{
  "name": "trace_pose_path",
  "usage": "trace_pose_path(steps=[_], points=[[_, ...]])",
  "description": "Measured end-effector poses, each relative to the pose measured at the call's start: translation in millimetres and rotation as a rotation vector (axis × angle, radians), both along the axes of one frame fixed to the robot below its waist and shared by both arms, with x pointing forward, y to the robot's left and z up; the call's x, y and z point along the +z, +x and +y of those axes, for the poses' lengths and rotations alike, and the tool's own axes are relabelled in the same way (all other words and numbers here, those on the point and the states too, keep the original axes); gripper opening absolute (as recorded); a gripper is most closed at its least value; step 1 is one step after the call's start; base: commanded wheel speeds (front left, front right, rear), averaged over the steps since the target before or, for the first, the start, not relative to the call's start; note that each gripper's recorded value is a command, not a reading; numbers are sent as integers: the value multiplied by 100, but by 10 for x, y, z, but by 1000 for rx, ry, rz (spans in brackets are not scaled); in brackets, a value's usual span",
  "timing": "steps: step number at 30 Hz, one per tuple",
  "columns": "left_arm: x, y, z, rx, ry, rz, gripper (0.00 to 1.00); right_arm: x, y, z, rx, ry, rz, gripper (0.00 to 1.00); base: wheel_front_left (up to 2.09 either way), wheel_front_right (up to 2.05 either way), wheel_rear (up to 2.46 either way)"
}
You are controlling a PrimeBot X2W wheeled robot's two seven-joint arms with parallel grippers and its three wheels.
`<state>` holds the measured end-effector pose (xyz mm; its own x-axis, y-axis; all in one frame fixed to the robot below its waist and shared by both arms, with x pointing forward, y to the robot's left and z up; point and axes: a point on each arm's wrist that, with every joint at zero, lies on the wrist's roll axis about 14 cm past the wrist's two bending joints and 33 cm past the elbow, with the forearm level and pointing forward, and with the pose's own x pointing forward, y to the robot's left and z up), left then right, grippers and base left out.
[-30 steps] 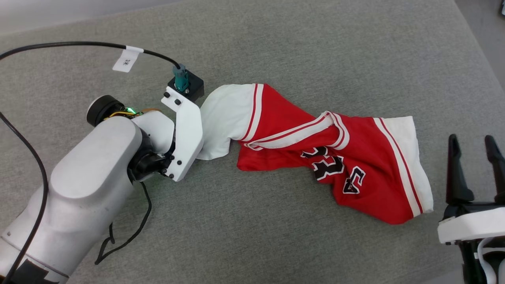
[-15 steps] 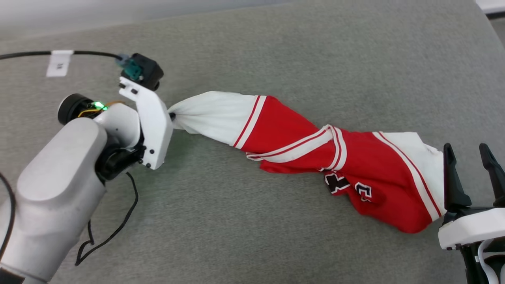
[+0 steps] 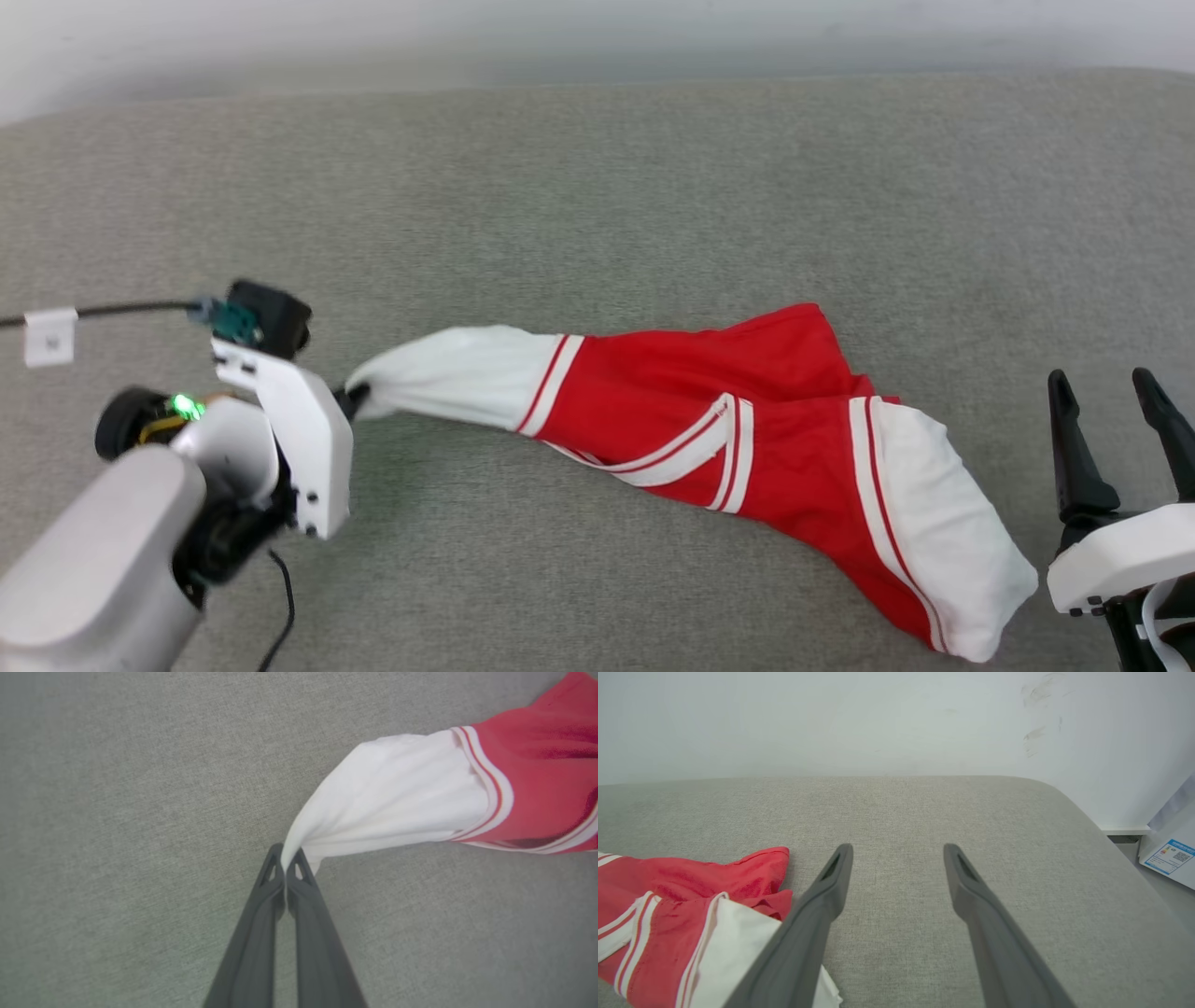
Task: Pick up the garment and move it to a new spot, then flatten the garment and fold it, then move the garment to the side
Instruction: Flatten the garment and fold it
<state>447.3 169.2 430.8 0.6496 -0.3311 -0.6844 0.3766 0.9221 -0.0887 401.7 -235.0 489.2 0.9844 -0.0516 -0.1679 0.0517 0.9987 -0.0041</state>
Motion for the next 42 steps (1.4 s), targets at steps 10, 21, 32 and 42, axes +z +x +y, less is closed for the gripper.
trace_pose_path(steps=[10,21,32,42], points=[[5,-377,-16,83,-101,-86,100,-31,16,181,54,17,23,100,0,0,0],[1068,-309,-12,128,-188,-753,100,222,-132,110,59,-3,-32,100,0,0,0],[1326,-783,-95,245,-240,-918,100,174,-119,581,235,32,84,100,0,0,0],[1220,-844,-13,260,-222,-907,100,-380,-426,824,477,-144,699,100,0,0,0]])
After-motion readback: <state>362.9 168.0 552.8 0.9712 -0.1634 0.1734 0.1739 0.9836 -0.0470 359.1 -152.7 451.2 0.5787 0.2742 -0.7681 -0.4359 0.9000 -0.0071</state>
